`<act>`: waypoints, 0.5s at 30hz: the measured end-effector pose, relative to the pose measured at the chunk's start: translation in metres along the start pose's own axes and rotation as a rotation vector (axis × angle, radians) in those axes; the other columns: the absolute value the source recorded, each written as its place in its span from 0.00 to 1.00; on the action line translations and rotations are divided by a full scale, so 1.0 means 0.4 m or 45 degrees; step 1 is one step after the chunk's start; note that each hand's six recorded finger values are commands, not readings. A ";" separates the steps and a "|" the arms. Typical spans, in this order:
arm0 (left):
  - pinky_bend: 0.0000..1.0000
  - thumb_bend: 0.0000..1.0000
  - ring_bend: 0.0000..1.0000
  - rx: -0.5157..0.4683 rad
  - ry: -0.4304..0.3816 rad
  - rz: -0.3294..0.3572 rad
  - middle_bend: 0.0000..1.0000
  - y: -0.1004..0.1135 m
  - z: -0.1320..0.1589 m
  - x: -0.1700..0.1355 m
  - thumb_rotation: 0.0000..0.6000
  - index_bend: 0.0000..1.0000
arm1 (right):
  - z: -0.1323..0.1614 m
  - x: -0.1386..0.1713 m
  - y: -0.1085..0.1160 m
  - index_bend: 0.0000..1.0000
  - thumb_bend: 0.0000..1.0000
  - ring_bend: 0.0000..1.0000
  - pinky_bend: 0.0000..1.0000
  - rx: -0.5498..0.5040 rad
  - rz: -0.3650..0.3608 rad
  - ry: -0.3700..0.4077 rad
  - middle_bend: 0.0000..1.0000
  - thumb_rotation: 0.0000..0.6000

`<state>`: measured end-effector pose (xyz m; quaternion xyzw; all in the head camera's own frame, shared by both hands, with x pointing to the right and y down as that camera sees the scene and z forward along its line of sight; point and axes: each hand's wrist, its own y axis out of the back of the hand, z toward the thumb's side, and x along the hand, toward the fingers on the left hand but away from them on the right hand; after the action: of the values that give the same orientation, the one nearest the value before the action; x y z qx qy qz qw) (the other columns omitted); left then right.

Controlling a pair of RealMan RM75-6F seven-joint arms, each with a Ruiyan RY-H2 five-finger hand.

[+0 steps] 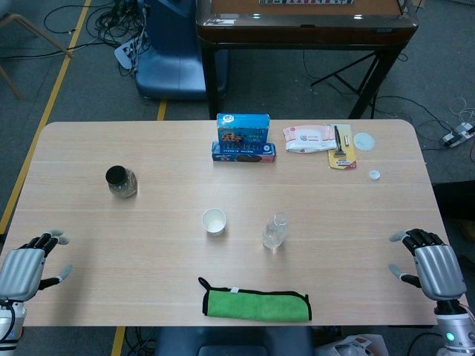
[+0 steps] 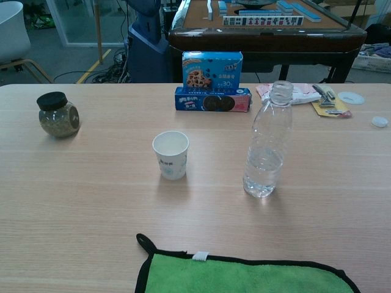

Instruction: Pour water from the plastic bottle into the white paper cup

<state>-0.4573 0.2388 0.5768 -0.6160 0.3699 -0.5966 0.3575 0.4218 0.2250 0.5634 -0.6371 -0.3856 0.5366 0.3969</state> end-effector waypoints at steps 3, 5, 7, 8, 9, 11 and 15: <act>0.53 0.20 0.36 -0.001 0.001 0.006 0.30 0.002 0.000 -0.001 1.00 0.43 | 0.003 -0.001 -0.004 0.42 0.00 0.32 0.40 -0.002 0.006 0.005 0.40 1.00; 0.53 0.20 0.36 -0.006 0.005 0.007 0.31 0.002 -0.001 -0.002 1.00 0.43 | 0.004 -0.003 -0.011 0.42 0.00 0.32 0.40 -0.010 0.022 0.006 0.40 1.00; 0.53 0.20 0.36 -0.013 0.011 0.008 0.31 0.003 -0.002 -0.002 1.00 0.43 | 0.002 -0.006 -0.020 0.42 0.00 0.32 0.40 -0.022 0.040 0.004 0.40 1.00; 0.53 0.20 0.36 -0.014 0.012 0.008 0.31 0.003 -0.003 -0.002 1.00 0.43 | 0.001 -0.007 -0.023 0.42 0.00 0.32 0.40 -0.029 0.046 0.002 0.40 1.00; 0.53 0.20 0.36 -0.012 0.012 0.009 0.31 0.004 -0.003 -0.002 1.00 0.43 | 0.001 -0.008 -0.026 0.42 0.00 0.32 0.40 -0.038 0.051 0.002 0.40 1.00; 0.53 0.20 0.36 -0.012 0.013 0.013 0.31 0.007 -0.004 -0.004 1.00 0.43 | 0.004 -0.010 -0.029 0.42 0.00 0.32 0.40 -0.075 0.061 0.003 0.40 1.00; 0.53 0.20 0.36 -0.016 0.019 0.026 0.32 0.016 -0.007 -0.012 1.00 0.43 | 0.009 -0.021 -0.032 0.42 0.00 0.32 0.41 -0.170 0.061 0.012 0.39 1.00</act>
<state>-0.4603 0.2402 0.5688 -0.6098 0.3825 -0.5952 0.3571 0.4163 0.2225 0.5777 -0.6736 -0.4033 0.5160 0.3425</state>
